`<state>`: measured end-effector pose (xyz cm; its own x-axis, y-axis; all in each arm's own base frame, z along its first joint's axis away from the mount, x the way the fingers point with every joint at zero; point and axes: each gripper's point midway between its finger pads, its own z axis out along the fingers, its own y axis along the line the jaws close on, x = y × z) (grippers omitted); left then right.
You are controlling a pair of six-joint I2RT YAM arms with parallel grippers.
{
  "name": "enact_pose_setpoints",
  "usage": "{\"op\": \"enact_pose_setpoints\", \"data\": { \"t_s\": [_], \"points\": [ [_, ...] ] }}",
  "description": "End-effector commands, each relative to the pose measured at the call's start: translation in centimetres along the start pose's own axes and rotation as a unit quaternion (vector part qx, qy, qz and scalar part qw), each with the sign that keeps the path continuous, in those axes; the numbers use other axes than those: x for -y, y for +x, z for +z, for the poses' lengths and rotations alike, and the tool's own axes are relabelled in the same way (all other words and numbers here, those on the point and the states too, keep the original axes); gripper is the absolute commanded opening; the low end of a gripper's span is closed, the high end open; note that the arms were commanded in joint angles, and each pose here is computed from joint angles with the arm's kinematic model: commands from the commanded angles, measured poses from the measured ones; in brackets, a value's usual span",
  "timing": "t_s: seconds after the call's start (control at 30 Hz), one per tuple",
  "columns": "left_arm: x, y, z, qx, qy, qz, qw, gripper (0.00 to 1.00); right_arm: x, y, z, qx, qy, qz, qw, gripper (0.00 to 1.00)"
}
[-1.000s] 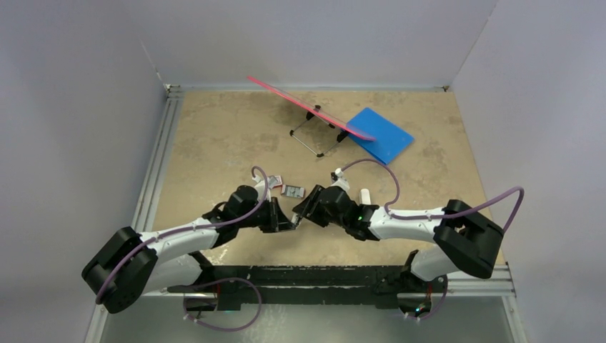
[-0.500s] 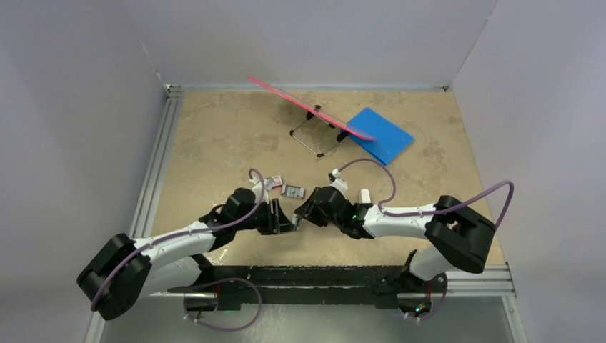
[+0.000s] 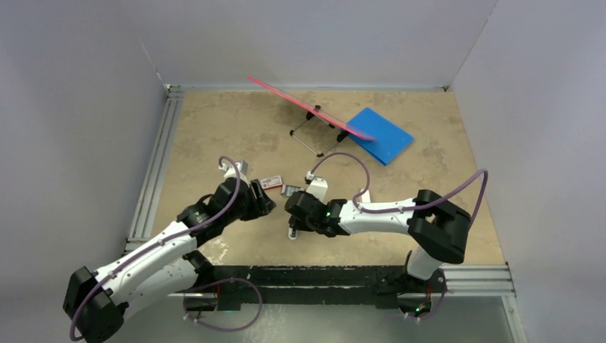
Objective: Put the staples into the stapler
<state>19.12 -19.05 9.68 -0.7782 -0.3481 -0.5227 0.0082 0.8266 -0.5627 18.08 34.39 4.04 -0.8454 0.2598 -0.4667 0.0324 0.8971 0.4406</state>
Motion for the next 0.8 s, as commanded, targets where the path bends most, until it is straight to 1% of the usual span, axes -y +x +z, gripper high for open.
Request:
{"op": "enact_pose_setpoints", "data": {
  "t_s": [0.0, 0.1, 0.23, 0.37, 0.53, 0.57, 0.77],
  "points": [
    [-0.3, -5.2, -2.8, 0.078, -0.082, 0.011, 0.994, 0.51, 1.1, -0.9, -0.7, 0.019, 0.06, -0.058, 0.996, 0.3],
    [-0.4, -6.8, -4.0, 0.101, -0.101, 0.024, 0.989, 0.52, 0.8, -1.0, -0.6, 0.018, 0.077, -0.078, 0.994, 0.31],
    [0.1, -8.1, -5.3, 0.124, -0.1, 0.026, 0.987, 0.53, 0.3, -0.9, 0.0, 0.008, 0.089, -0.113, 0.99, 0.33],
    [-0.4, -8.4, -5.4, 0.138, -0.107, 0.022, 0.984, 0.53, -0.3, -1.0, 0.8, 0.002, 0.102, -0.146, 0.984, 0.34],
    [-0.8, -8.2, -5.2, 0.137, -0.114, 0.025, 0.984, 0.53, -0.5, -0.8, 1.4, -0.005, 0.112, -0.154, 0.982, 0.36],
    [-0.8, -8.2, -5.2, 0.136, -0.113, 0.026, 0.984, 0.53, -0.6, -0.7, 1.4, -0.005, 0.111, -0.153, 0.982, 0.37],
    [-0.6, -8.3, -5.0, 0.136, -0.109, 0.032, 0.984, 0.53, -2.3, -1.3, 0.5, -0.001, 0.072, -0.142, 0.987, 0.54]
  ]
}}
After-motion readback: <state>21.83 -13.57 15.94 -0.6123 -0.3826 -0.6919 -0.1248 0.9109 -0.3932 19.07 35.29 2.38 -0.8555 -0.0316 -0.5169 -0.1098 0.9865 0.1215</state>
